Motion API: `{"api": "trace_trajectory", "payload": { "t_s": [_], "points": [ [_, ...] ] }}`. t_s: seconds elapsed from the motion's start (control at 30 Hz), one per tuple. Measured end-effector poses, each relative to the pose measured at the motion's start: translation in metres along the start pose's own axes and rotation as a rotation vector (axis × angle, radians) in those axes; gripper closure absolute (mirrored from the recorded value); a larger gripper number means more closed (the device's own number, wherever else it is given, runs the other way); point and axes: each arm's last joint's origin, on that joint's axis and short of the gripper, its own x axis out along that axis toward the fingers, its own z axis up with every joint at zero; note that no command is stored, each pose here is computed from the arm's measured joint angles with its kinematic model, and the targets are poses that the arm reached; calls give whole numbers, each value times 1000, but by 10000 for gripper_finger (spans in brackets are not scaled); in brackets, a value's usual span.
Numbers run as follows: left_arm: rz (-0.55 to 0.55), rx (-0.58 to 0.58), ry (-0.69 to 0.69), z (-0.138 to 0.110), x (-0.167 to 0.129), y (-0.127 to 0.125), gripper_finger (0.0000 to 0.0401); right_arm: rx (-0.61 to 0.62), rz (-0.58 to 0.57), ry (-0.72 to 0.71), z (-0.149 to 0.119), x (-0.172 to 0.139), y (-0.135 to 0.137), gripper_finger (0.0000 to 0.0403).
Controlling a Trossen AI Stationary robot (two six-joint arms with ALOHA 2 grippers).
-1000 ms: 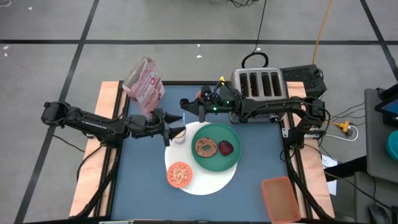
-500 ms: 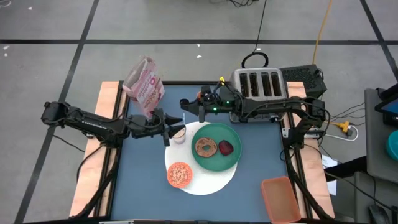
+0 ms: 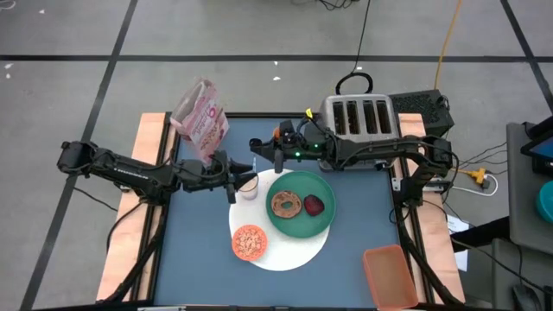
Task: Arrange a breakfast setting
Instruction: Put the green patterned spoon beside the table mat
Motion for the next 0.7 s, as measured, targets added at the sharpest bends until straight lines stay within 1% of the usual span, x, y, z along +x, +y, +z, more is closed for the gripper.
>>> {"api": "trace_trajectory", "payload": {
  "t_s": [0.3,0.7],
  "points": [
    [-6,13,3,0,0,0,306,0,-1,-1,0,0,0,393],
    [-15,40,7,0,0,0,347,0,1,0,0,0,0,393]
  ]
}}
